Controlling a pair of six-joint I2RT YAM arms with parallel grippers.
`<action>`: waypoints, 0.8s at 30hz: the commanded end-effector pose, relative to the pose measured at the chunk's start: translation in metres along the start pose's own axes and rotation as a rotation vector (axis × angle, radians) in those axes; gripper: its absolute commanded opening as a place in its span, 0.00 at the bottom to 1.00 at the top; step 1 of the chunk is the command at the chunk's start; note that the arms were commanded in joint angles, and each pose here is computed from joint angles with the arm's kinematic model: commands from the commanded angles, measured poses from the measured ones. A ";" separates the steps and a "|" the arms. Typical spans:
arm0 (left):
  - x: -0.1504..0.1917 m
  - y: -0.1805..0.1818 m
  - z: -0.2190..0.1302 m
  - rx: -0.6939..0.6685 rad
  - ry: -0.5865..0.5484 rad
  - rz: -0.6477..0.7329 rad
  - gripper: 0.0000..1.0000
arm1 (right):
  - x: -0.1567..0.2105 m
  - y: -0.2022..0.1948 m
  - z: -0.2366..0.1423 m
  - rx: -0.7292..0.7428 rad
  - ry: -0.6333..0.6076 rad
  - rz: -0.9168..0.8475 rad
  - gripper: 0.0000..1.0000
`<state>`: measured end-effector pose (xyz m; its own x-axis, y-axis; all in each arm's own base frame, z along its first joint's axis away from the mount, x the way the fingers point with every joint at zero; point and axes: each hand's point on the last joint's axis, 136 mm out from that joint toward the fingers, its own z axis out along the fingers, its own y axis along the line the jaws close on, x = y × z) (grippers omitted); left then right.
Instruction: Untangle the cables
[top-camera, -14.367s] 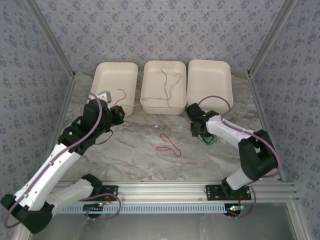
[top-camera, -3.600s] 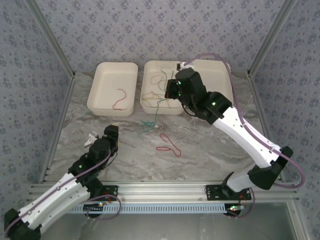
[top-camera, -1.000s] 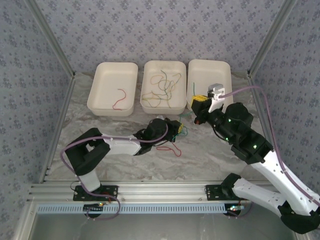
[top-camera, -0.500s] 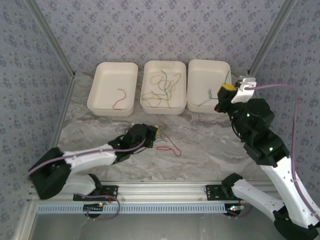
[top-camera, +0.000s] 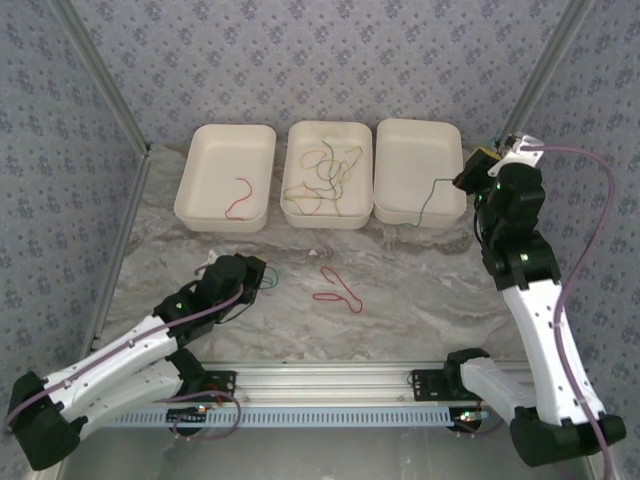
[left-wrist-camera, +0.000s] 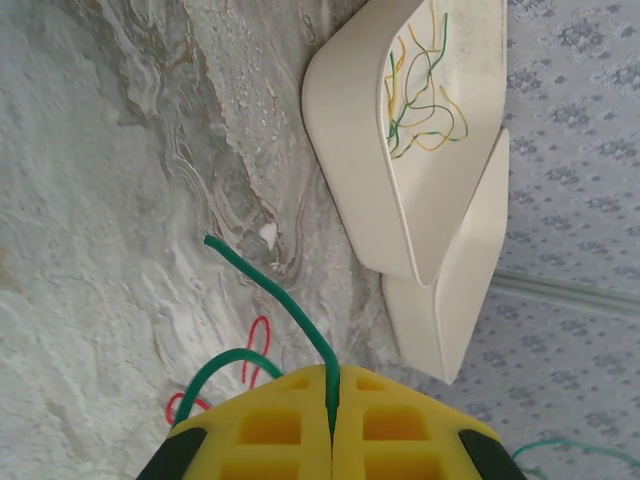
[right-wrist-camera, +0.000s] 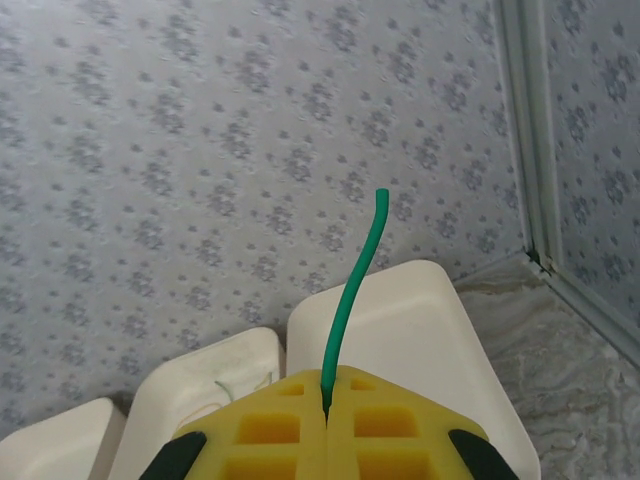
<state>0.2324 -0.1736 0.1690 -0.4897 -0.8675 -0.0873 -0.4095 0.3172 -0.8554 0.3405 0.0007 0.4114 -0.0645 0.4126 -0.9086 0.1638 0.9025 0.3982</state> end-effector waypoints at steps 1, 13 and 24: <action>0.001 0.022 0.002 -0.084 0.011 0.117 0.00 | -0.003 0.004 0.034 -0.067 -0.009 0.177 0.00; 0.009 0.013 0.004 -0.092 0.056 0.209 0.00 | 0.045 -0.066 0.148 0.012 -0.021 0.490 0.00; -0.005 0.030 0.072 -0.247 0.044 0.264 0.09 | 0.034 -0.029 0.111 -0.097 -0.017 0.383 0.00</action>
<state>0.2548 -0.1736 0.0907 -0.6176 -0.7503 -0.2358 -0.4950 0.6038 -0.6248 0.4607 -0.0397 0.3202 -0.0287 0.7468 -0.6644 0.1748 0.6582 0.7323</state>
